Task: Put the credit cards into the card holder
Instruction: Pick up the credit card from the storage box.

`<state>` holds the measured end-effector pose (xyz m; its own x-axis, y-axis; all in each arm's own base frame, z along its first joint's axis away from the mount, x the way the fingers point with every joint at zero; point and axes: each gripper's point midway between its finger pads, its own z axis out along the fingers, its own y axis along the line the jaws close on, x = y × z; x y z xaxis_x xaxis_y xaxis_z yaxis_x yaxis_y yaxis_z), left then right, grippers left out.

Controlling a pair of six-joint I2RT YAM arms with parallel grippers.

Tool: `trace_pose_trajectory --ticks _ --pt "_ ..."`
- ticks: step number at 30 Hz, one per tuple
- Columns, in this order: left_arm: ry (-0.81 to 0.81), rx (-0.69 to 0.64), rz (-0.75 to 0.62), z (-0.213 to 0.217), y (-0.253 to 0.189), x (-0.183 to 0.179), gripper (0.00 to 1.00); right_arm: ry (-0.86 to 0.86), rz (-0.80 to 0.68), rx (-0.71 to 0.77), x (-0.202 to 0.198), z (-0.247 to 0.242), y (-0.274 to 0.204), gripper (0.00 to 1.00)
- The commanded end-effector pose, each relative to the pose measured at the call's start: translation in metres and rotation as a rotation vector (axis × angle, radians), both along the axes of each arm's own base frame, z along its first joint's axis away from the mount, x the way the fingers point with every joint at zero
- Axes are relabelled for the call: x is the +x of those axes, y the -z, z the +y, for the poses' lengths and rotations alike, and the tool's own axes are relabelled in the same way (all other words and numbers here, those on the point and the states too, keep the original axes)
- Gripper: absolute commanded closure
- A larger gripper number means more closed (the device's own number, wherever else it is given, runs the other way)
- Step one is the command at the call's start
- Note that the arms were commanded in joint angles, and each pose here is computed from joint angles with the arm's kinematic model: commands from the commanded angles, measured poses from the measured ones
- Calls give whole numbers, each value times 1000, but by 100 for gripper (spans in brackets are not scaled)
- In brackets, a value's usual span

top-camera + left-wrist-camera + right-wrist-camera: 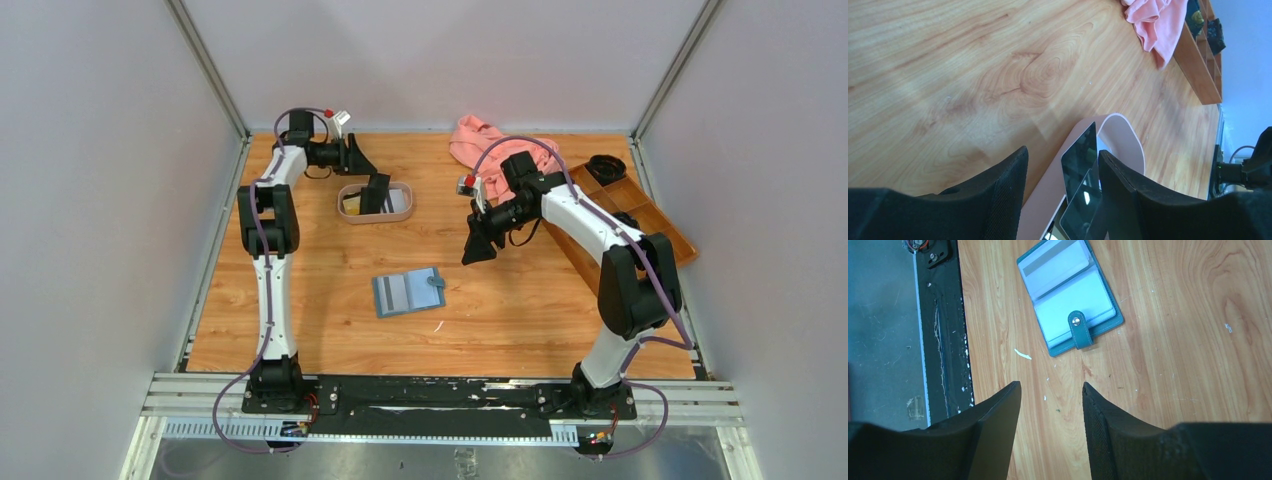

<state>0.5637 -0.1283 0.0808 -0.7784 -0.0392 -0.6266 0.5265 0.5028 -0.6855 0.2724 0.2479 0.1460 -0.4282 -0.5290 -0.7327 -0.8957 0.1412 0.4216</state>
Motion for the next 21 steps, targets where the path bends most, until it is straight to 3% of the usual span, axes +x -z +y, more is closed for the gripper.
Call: trace_pose_trajectory --ticks 1,21 --pt "25 -45 52 -6 10 -10 43 6 47 2 -2 -3 4 48" --pt "49 -112 72 -12 7 -19 62 6 45 -2 -2 -4 4 48"
